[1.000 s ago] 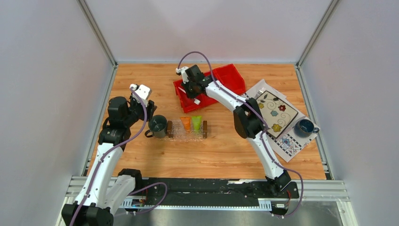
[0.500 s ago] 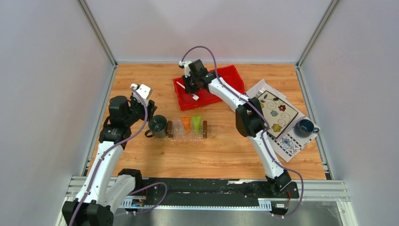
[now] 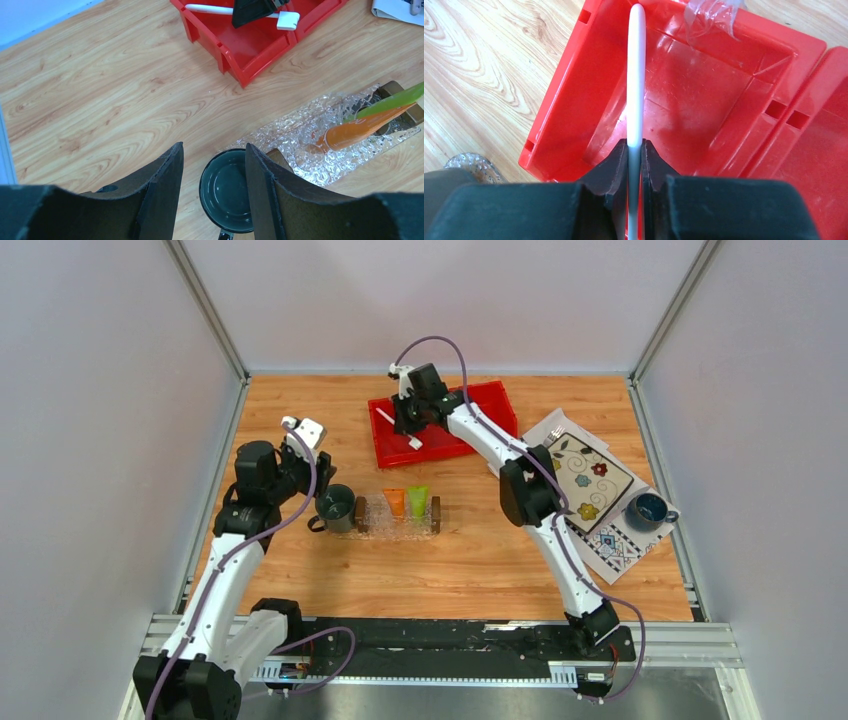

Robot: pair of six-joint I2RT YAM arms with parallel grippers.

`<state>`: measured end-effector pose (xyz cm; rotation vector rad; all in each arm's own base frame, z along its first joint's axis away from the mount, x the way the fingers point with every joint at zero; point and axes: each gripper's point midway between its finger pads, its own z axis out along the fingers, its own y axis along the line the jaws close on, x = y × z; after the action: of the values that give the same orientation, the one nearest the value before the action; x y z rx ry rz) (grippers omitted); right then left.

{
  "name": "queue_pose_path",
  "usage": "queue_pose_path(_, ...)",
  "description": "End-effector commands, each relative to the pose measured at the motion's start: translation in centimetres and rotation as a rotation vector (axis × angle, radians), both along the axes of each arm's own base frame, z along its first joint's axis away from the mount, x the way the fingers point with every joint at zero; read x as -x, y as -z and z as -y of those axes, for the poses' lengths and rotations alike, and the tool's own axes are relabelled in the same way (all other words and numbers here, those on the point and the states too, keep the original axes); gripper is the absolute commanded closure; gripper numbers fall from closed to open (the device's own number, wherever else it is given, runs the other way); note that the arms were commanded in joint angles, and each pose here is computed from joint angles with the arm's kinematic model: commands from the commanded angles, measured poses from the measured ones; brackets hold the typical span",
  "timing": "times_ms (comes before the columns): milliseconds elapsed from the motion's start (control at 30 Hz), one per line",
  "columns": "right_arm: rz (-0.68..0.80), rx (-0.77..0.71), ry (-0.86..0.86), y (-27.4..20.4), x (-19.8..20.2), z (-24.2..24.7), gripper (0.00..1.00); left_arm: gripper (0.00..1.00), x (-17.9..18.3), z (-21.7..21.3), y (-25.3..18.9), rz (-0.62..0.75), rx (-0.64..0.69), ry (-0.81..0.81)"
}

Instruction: Prepare toiletry sets of a toothbrush and toothpaste on the tray

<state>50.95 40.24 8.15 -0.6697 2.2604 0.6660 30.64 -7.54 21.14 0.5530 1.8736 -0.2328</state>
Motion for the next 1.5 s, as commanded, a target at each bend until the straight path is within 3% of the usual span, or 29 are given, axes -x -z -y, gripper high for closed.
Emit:
queue_pose_path(0, 0.063, -0.092, -0.008, -2.5, -1.6, -1.4, 1.00, 0.43, -0.8, 0.1, -1.7, 0.063, 0.007, 0.009)
queue_pose_path(500, 0.114, -0.172, -0.022, -9.2, -0.7, -1.5, 1.00, 0.43, -1.0, -0.1, -2.2, 0.074, -0.003, 0.005)
queue_pose_path(900, 0.103, -0.194, -0.057, -13.8, 3.2, 0.0, 1.00, 0.43, -1.1, 0.7, -6.3, 0.124, 0.041, 0.032)
queue_pose_path(1100, 0.034, -0.211, -0.205, -16.1, 8.3, 0.8, 1.00, 0.43, 0.6, 3.4, -9.3, 0.186, 0.011, 0.255)
queue_pose_path(1333, 0.031, -0.170, -0.374, -18.2, 14.9, 2.0, 1.00, 0.41, 3.1, 5.1, -9.8, 0.134, -0.018, 0.432)
queue_pose_path(1433, 0.025, -0.165, -0.446, -19.0, 17.7, 2.4, 1.00, 0.25, 4.5, 5.9, -9.9, 0.162, -0.035, 0.518)
queue_pose_path(1467, 0.016, -0.165, -0.461, -19.2, 18.5, 2.6, 1.00, 0.24, 4.9, 6.2, -10.1, 0.177, -0.044, 0.541)
